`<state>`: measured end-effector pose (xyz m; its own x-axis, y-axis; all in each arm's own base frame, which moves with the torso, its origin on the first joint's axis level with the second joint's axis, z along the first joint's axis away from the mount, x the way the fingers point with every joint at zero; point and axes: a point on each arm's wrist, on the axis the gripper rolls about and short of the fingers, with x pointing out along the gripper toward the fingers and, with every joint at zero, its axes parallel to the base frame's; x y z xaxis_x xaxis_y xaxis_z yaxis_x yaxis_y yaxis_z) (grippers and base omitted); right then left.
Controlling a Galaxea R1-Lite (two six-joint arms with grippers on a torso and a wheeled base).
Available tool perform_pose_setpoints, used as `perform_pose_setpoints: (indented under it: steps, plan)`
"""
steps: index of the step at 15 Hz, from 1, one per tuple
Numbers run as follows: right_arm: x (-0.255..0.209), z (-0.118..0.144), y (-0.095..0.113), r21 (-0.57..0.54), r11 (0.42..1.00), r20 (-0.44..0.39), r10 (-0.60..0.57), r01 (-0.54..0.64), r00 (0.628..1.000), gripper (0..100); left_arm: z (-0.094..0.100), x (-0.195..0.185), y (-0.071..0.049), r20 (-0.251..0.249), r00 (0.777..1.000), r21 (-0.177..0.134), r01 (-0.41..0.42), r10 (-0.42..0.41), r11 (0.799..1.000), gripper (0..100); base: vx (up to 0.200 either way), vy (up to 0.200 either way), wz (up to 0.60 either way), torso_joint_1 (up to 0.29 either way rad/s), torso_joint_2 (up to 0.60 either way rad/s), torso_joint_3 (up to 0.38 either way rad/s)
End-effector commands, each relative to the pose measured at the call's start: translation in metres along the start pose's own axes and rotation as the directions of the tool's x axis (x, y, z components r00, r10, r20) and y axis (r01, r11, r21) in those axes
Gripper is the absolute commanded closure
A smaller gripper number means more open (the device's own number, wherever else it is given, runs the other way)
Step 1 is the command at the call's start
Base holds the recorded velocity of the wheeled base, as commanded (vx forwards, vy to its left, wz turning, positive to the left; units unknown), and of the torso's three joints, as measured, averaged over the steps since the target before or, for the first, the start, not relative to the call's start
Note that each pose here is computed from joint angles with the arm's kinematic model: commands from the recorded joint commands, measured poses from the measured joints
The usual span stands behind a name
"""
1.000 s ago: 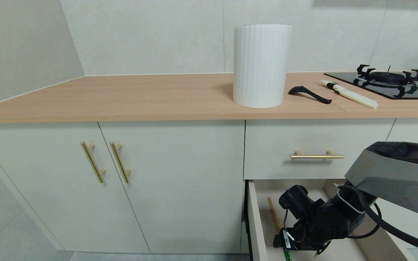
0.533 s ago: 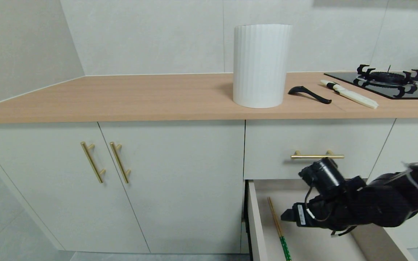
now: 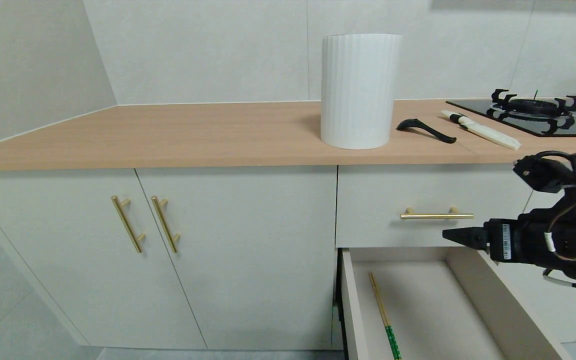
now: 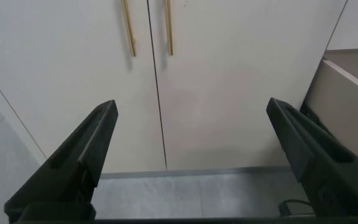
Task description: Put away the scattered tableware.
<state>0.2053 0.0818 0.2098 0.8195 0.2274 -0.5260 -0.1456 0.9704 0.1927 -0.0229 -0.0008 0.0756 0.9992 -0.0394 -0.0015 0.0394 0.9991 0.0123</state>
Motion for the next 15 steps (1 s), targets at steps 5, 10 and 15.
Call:
perform_pose_setpoints:
  steps: [5, 10, 15]
  plan:
    - [-0.039, 0.008, -0.006, -0.03, 0.999, 0.132, 0.018, -0.014, 0.991, 0, 0.0, 0.0, 0.0, 0.0, 1.0, 0.0, -0.001, 0.001, 1.0, 0, 0.0, 0.0, 0.0, 0.0, 0.0, 0.0]
    - [-0.038, 0.007, -0.006, -0.031, 0.999, 0.124, 0.016, -0.012, 0.992, 0, 0.0, 0.0, 0.0, 0.0, 1.0, 0.0, 0.001, -0.001, 1.0, 0, 0.0, 0.0, 0.0, 0.0, 0.0, 0.0]
    - [-0.037, 0.007, -0.006, -0.032, 0.999, 0.123, 0.016, -0.012, 0.992, 0, 0.0, 0.0, 0.0, 0.0, 1.0, 0.0, 0.001, -0.001, 1.0, 0, 0.0, 0.0, 0.0, 0.087, -0.28, -0.257]
